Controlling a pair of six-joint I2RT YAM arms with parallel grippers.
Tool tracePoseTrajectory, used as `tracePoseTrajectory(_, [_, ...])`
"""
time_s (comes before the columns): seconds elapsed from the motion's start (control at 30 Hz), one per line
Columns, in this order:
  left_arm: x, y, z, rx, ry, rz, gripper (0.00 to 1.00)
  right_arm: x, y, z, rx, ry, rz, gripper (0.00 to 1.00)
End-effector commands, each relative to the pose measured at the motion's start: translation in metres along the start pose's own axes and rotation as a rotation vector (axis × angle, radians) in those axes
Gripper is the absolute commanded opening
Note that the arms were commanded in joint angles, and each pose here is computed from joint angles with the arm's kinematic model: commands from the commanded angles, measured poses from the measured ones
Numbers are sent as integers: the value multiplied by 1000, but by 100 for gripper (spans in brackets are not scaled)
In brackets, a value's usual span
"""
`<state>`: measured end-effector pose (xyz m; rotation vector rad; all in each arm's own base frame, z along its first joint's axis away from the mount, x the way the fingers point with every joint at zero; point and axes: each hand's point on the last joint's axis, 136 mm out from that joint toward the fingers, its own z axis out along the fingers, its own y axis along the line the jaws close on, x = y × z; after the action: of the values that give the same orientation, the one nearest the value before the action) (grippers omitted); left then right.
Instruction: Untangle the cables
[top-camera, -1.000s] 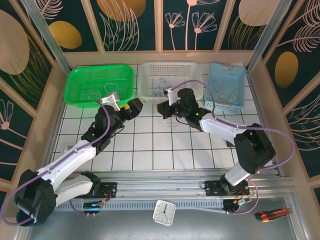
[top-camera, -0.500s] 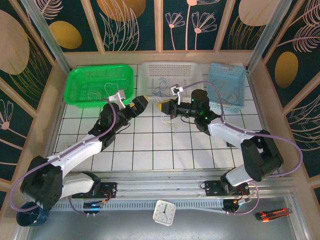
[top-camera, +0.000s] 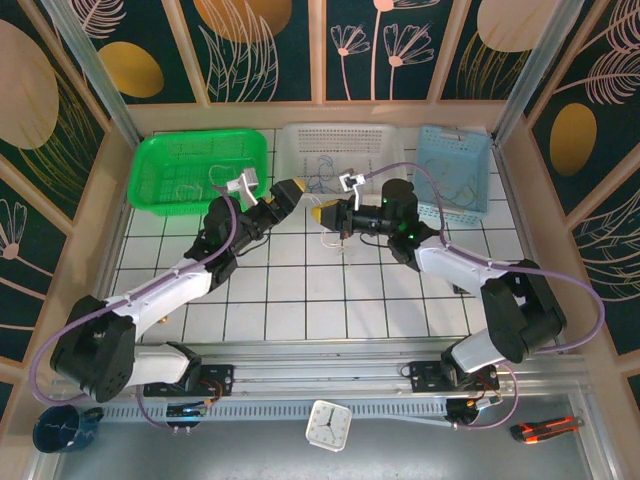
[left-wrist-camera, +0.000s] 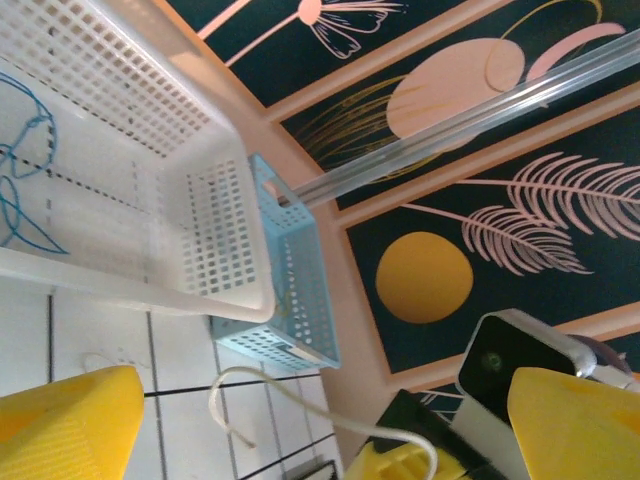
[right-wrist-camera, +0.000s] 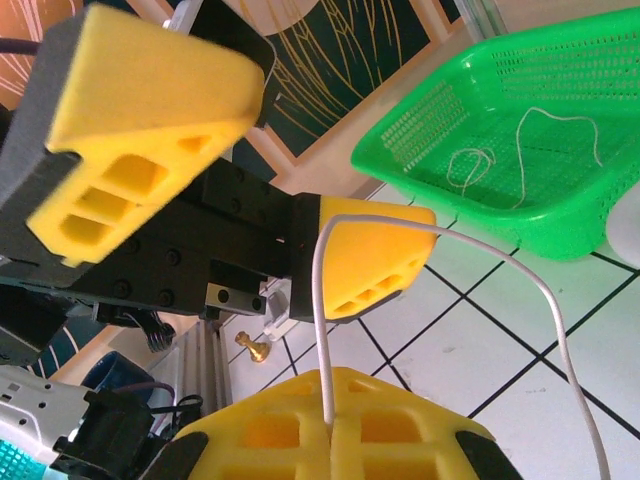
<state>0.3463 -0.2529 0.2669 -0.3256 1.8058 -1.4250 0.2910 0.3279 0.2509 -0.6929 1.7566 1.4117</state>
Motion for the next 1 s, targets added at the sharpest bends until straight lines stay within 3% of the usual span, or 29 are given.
tracePoseTrajectory(0.0, [0,-21,-3,118,11,-60,93,-4,2,7,-6,1,-25,0])
tracePoseTrajectory(0.4, [15,-18,-9,169,56,-133,93,-4,-4,22,-2,11,-17,0])
tracePoseTrajectory(0.7, [8,-22,0,173,42,-119,92,8,14,38,-46,59,-27,0])
tracePoseTrajectory(0.97, [-6,-18,2,115,-24,-59,76,19,30,28,-60,67,-29,0])
